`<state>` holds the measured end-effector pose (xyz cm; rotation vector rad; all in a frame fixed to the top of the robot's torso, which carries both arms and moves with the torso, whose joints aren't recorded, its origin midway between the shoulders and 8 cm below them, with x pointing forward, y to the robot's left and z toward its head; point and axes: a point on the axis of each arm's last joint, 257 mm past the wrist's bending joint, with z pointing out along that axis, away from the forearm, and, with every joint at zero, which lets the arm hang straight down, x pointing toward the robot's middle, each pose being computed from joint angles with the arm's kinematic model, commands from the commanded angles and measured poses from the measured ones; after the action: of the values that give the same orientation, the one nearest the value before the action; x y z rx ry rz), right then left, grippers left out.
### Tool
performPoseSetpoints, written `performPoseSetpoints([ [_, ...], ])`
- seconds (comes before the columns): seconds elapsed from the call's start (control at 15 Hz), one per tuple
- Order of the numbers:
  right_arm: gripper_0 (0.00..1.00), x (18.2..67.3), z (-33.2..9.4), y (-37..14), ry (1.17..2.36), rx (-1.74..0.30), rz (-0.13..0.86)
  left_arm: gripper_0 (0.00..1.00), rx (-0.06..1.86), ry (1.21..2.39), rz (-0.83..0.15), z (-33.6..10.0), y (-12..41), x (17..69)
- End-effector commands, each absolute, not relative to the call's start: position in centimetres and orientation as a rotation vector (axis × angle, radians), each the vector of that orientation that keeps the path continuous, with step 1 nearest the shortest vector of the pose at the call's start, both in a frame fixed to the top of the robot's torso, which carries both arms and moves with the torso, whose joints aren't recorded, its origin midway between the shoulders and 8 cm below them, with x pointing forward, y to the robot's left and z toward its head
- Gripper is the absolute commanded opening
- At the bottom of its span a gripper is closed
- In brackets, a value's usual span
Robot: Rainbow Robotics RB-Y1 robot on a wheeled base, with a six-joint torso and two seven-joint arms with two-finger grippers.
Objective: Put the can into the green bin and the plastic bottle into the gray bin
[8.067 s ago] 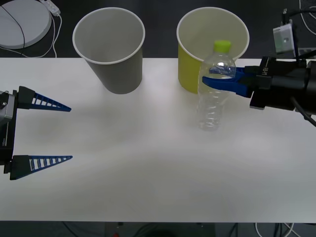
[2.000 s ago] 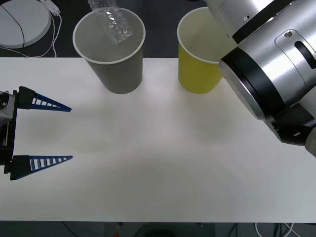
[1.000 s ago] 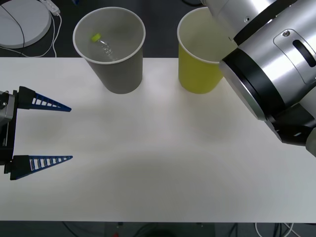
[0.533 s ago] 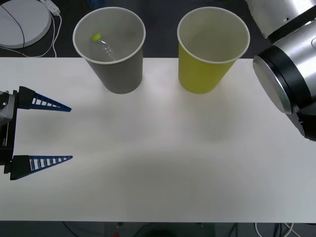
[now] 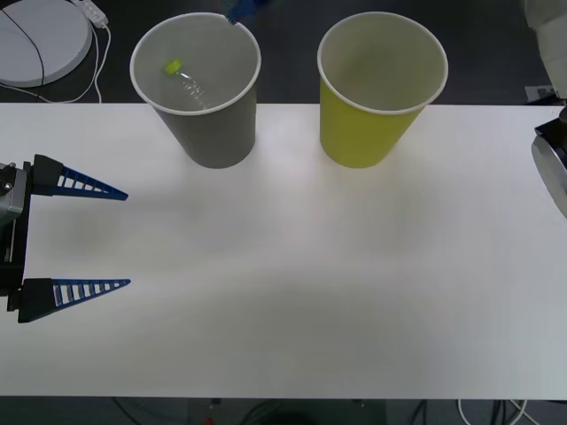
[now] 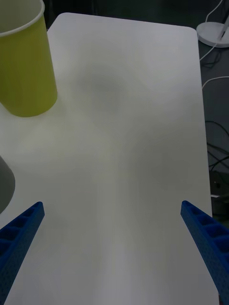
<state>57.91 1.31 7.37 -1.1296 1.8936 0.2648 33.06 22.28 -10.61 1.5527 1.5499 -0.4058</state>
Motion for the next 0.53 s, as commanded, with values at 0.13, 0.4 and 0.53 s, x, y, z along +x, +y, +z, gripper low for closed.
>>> performPoseSetpoints([
  [0.13, 1.0, 56.5, 5.9, -0.8, 1.848, -1.151, 0.25, 1.0, 1.553, 1.55, -0.406, -10.6, 22.3, 33.1],
  [0.4, 1.0, 53.6, 3.9, -1.7, 1.774, -1.168, 0.346, 1.0, 1.553, 1.55, -0.406, -10.6, 22.3, 33.1],
  [0.53, 1.0, 52.1, 2.8, -2.3, 1.743, -1.162, 0.398, 1.0, 1.553, 1.55, -0.406, -10.6, 22.3, 33.1],
])
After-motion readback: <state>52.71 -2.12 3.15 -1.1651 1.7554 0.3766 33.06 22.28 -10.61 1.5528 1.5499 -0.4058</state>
